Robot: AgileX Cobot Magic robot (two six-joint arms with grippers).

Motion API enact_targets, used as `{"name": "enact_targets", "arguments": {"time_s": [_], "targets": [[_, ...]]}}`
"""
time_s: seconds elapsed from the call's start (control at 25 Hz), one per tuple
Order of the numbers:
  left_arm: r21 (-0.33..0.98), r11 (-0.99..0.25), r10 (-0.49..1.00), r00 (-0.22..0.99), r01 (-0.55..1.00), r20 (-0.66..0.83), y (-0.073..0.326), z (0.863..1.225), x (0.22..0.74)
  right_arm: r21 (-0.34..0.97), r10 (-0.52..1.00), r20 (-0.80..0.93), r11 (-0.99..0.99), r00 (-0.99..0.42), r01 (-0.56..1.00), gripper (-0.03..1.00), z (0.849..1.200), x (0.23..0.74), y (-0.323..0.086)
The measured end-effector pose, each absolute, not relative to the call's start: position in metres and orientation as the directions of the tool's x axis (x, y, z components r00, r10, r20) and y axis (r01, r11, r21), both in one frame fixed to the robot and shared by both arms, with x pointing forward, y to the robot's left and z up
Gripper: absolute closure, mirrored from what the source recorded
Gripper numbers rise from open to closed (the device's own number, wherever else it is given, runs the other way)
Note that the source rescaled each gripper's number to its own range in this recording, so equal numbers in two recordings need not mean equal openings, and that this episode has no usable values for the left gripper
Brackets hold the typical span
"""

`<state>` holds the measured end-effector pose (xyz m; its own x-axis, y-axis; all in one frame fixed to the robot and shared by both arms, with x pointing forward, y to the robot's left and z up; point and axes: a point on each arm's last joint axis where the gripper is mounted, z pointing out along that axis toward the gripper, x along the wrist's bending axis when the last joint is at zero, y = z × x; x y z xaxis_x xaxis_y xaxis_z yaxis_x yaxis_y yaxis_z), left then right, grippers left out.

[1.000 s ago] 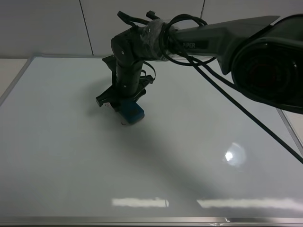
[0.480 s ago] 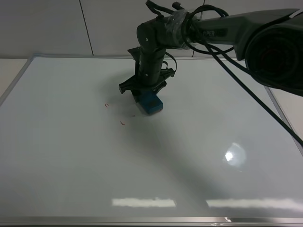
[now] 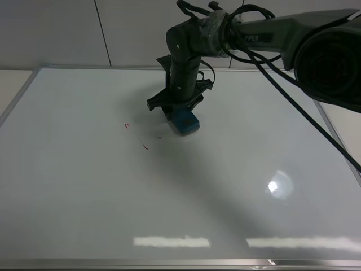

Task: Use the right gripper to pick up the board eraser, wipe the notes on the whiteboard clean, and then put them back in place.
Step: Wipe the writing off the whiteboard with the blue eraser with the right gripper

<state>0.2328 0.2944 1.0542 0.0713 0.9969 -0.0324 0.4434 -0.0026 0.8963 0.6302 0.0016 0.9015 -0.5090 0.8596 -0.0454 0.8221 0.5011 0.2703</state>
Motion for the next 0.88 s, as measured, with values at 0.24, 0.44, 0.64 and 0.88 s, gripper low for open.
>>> {"name": "enact_targets", "arguments": {"time_s": [0.24,0.44,0.64,0.88], "targets": [[0.896,-0.003,0.997,0.071,0.443,-0.032,0.294,1.054,0.233,0.291,0.835,-0.033,0.533,-0.549,0.794,0.95,0.902,0.610,0.029],[0.896,-0.003,0.997,0.071,0.443,-0.032,0.294,1.054,0.233,0.293,0.811,-0.024,0.565,-0.585,0.771,0.95,0.902,0.592,0.049],[0.896,-0.003,0.997,0.071,0.443,-0.032,0.294,1.054,0.233,0.319,0.771,-0.019,0.608,-0.637,0.727,0.95,0.902,0.570,0.073],[0.896,-0.003,0.997,0.071,0.443,-0.032,0.294,1.054,0.233,0.358,0.740,0.004,0.626,-0.672,0.692,0.95,0.904,0.552,0.093]]}}
